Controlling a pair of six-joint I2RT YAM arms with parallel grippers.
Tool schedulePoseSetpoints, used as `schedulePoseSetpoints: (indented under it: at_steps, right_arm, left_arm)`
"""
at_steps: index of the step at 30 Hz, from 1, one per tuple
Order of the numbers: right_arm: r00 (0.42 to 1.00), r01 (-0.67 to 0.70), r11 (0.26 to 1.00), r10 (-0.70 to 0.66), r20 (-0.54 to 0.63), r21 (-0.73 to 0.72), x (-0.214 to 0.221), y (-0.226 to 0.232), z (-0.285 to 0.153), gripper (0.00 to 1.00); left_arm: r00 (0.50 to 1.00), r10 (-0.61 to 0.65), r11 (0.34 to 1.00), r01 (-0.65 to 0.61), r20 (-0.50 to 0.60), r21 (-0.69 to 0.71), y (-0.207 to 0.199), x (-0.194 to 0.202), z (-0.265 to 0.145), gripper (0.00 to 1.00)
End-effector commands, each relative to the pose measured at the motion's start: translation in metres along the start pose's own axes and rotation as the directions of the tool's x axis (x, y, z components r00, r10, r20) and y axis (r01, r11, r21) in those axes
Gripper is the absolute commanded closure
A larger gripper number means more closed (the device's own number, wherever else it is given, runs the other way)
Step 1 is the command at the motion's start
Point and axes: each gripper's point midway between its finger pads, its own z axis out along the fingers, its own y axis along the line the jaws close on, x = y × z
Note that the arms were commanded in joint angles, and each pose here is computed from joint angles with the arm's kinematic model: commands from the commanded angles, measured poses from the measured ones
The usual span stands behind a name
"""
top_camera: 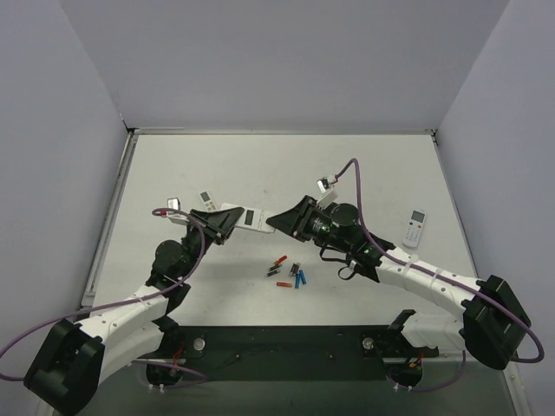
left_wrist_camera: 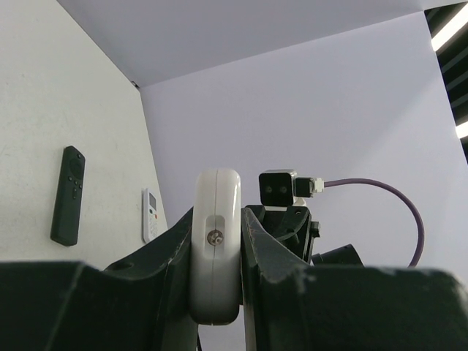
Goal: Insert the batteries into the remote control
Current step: Remove the battery cover from the remote control.
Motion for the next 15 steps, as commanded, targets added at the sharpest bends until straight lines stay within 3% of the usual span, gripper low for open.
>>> schedulePoseSetpoints:
  at_steps: [1,5,10,12,15]
  right_arm:
    - [0.998,0.038,0.997,-0.041,0.049,0.065,-0.01,-0.021,-0.008,0.89]
    - [0.997,0.039,0.998,-0.042,0.071,0.044,-0.024,-0.016,-0.014,0.9]
    - [0.992,0.073,0.997,-0.075,0.105,0.018,-0.041,0.0,-0.021,0.94]
    - [0.99,0.081,0.997,-0.082,0.112,0.011,-0.044,0.002,-0.023,1.0]
    - [0.988,0.074,0.997,-0.076,0.136,0.021,-0.054,-0.003,-0.026,1.0]
  left_arm:
    - [0.997,-0.019,0.966,-0.002,0.079,0.258,-0.074,-0.022,0.011,1.0]
    - [0.996,0.034,0.979,-0.049,0.078,0.199,-0.055,-0.019,0.017,1.0]
    - [0.977,0.196,0.977,-0.201,0.081,0.066,-0.025,-0.02,0.023,1.0]
    - [0.964,0.248,0.967,-0.252,0.097,0.035,-0.017,-0.023,0.022,1.0]
    - [0.957,0.269,0.963,-0.271,0.109,0.004,-0.01,-0.028,0.02,1.0]
